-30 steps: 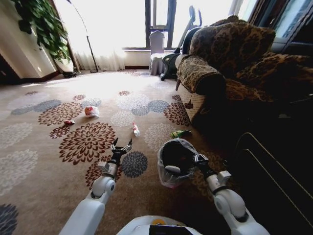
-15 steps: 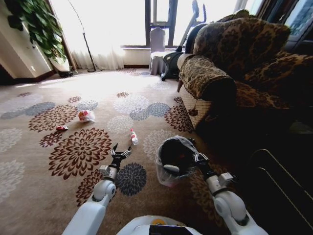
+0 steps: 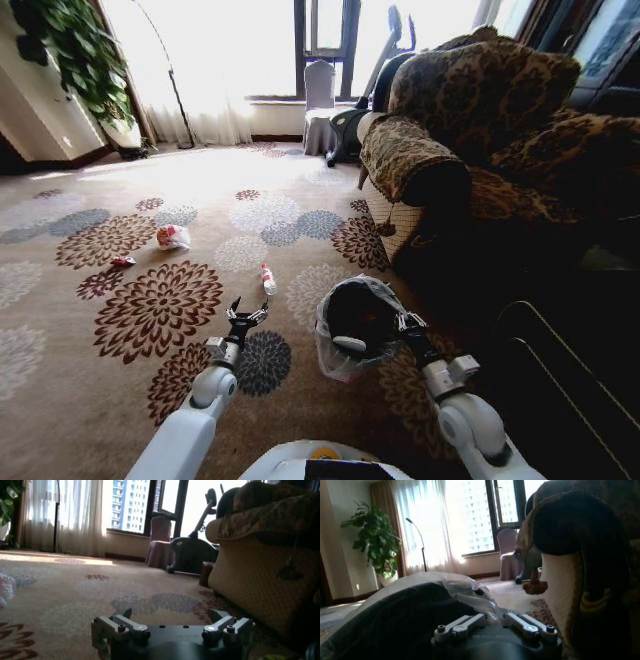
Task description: Pick up the trash from the ground and place it into the trash bin.
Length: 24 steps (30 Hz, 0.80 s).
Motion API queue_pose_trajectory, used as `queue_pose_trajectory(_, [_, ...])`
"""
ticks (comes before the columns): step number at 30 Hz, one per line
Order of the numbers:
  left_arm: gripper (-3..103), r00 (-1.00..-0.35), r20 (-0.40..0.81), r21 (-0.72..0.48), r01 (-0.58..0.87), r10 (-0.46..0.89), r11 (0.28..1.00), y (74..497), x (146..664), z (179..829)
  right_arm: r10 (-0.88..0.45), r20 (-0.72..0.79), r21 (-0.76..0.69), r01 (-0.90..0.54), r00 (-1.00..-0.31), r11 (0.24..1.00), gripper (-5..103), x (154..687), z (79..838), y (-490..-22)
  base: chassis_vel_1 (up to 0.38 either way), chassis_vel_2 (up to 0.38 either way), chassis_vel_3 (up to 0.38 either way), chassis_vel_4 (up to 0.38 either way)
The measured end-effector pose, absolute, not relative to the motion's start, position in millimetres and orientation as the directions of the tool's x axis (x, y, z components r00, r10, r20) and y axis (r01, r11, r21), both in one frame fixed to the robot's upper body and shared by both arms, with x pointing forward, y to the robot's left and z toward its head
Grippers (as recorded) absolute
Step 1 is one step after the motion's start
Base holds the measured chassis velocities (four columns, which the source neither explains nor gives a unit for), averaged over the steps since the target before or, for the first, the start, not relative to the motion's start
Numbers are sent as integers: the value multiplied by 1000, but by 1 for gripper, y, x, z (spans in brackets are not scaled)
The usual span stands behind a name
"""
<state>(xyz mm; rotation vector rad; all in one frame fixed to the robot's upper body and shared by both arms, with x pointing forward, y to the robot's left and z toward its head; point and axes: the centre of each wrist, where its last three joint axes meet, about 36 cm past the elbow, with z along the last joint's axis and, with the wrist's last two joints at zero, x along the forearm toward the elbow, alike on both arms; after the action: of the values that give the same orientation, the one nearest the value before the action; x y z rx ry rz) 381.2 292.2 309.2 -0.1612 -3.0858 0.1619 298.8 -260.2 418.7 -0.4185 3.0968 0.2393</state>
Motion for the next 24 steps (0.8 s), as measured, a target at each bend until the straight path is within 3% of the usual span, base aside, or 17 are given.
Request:
queue_pose_trajectory(7, [100, -994, 40, -66, 103, 106, 992, 305, 400, 309, -254, -40, 161, -257, -966, 953, 0, 294, 416, -255, -153, -162, 150, 149])
queue_pose_trajectory(24, [100, -985, 92, 43, 149, 144, 988, 341, 448, 301, -249, -49, 135, -254, -967, 958, 0, 280, 415, -244, -10, -14, -9, -13])
